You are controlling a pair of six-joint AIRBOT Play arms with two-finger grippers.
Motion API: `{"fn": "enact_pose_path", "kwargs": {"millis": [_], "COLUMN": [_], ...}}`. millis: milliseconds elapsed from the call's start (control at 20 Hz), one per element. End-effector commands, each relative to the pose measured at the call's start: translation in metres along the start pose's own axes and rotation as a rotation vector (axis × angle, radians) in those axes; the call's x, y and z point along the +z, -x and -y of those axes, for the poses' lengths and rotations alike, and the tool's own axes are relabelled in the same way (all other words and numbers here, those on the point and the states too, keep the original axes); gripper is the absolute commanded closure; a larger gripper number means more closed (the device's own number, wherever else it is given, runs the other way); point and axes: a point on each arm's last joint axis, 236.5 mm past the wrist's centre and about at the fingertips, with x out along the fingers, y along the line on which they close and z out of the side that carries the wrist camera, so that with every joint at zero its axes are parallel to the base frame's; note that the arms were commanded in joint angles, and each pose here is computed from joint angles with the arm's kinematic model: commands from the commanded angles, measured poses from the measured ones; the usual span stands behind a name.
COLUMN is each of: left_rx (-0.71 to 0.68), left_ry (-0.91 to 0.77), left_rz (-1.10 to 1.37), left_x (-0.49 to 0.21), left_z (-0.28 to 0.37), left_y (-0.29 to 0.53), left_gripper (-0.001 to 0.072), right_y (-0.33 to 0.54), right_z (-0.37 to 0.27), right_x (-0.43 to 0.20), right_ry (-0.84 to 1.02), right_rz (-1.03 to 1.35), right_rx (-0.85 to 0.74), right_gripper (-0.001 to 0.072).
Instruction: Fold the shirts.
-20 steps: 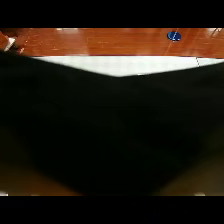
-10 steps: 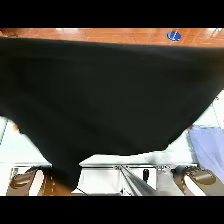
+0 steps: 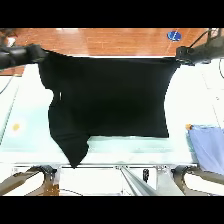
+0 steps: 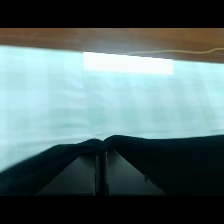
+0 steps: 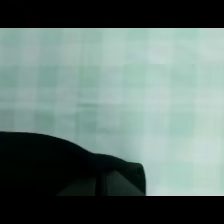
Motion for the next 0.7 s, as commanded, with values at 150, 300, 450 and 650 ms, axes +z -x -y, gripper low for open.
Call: {"fn": "enact_pose_path", "kwargs": {"millis": [150, 300, 450, 650], "left_rx": [-0.120, -0.146, -0.117, 0.047], "left_ry": [0.215, 0.222, 0.143, 0.259], "left_rz": [-0.089, -0.145, -0.336, -0.562], "left_x": [-0.026, -0.040, -0.067, -0.118], "left_z": [0.009, 0.013, -0.020, -0.113], "left_y": [-0.099, -0.100, -0.062, 0.030], "left_gripper": [0.0680, 0.0198, 0.0198, 0.0198], "right_y": [-0.070, -0.069, -0.044, 0.006], "right_z": [0.017, 0.032, 0.071, 0.144], "right_x": [0.040, 0.028, -0.011, -0.069], "right_ry": [-0.311, -0.327, -0.298, -0.263], "right_rz": [-0.002, -0.054, -0.201, -0.303], "right_rx": [0.240, 0.229, 0.156, -0.062], "right_gripper": [0.0647, 0.0299, 0.0299, 0.0299]}}
